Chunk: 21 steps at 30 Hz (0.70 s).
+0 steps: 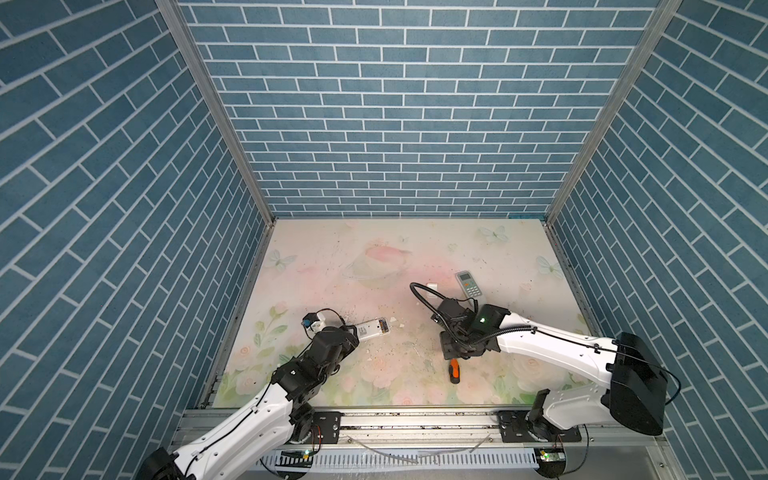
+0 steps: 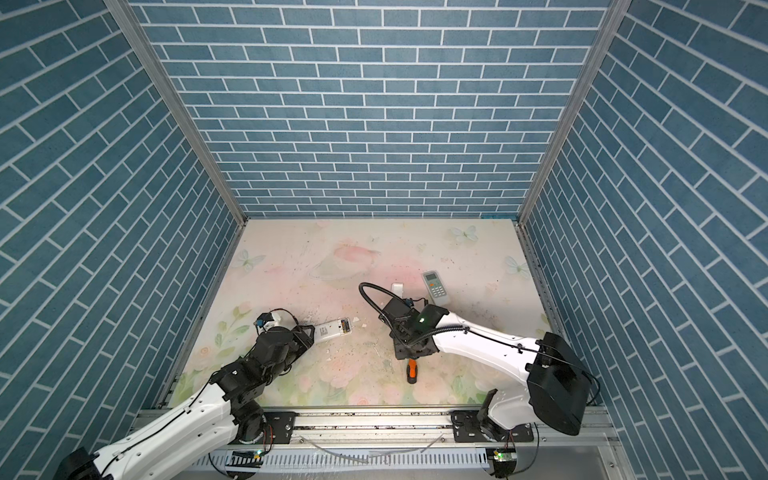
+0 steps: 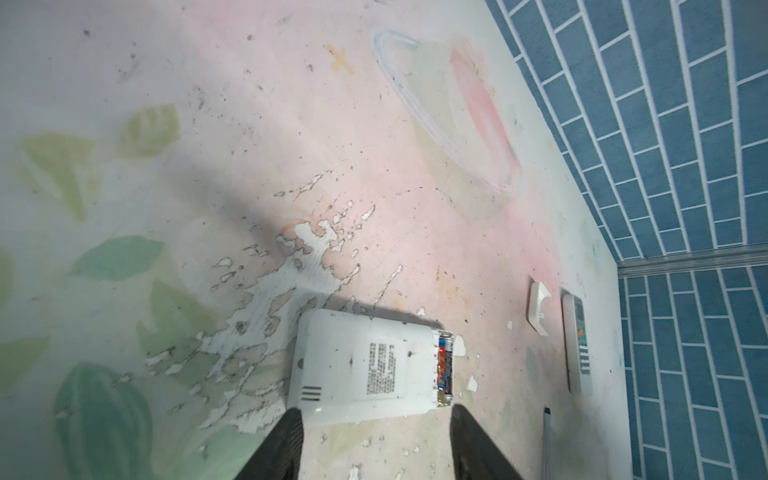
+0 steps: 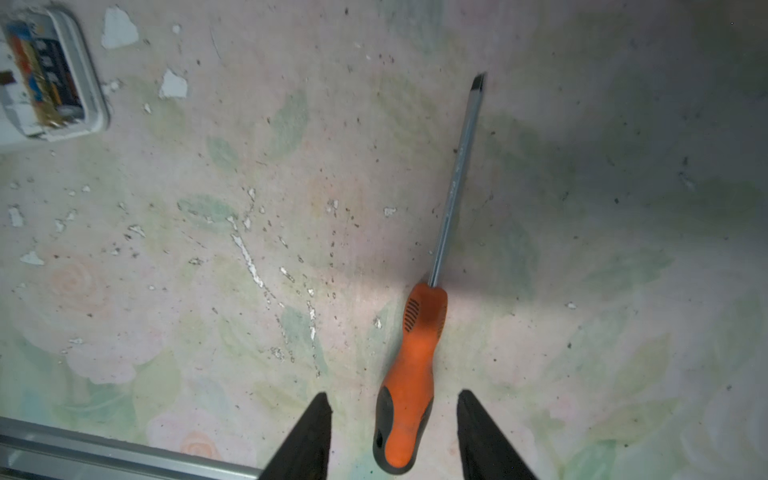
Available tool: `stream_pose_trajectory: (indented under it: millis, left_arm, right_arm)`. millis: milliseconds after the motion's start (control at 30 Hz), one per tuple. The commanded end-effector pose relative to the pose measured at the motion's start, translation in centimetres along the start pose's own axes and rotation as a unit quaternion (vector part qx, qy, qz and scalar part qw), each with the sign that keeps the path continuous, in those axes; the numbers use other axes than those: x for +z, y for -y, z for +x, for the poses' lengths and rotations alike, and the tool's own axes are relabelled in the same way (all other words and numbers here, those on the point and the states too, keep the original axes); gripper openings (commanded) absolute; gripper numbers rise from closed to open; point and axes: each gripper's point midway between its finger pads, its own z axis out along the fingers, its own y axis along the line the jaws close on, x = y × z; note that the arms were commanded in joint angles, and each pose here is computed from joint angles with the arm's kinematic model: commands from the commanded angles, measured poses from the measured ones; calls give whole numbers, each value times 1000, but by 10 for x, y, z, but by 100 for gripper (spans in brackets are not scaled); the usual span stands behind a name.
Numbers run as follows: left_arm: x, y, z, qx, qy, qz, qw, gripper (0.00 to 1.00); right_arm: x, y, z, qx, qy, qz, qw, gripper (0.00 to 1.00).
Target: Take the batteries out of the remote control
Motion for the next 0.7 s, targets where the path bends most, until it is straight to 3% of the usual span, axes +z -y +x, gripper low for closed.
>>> stream_pose_trajectory:
  millis: [0,233,333,500,667]
  left_arm:
    - [-4,-9,6,22,-20,-25,999,58]
    - [-10,1,-1,26,-10,-10,1000,59]
    - [-9,5,-1,28,-12,-5,1000,59]
    - [-7,12,0,35,-21,-5,999,59]
    - [-3,34,3,52,-42,18,998,59]
  right_arm:
    - [18,12,24,38,-32,31,998,53]
    - [40,8,44,54,-52,20,997,54]
    - [48,7,48,57,-57,18,997,49]
    - [48,7,46,62,-47,11,997,18]
    - [20,7,33,31,-12,-3,999,6]
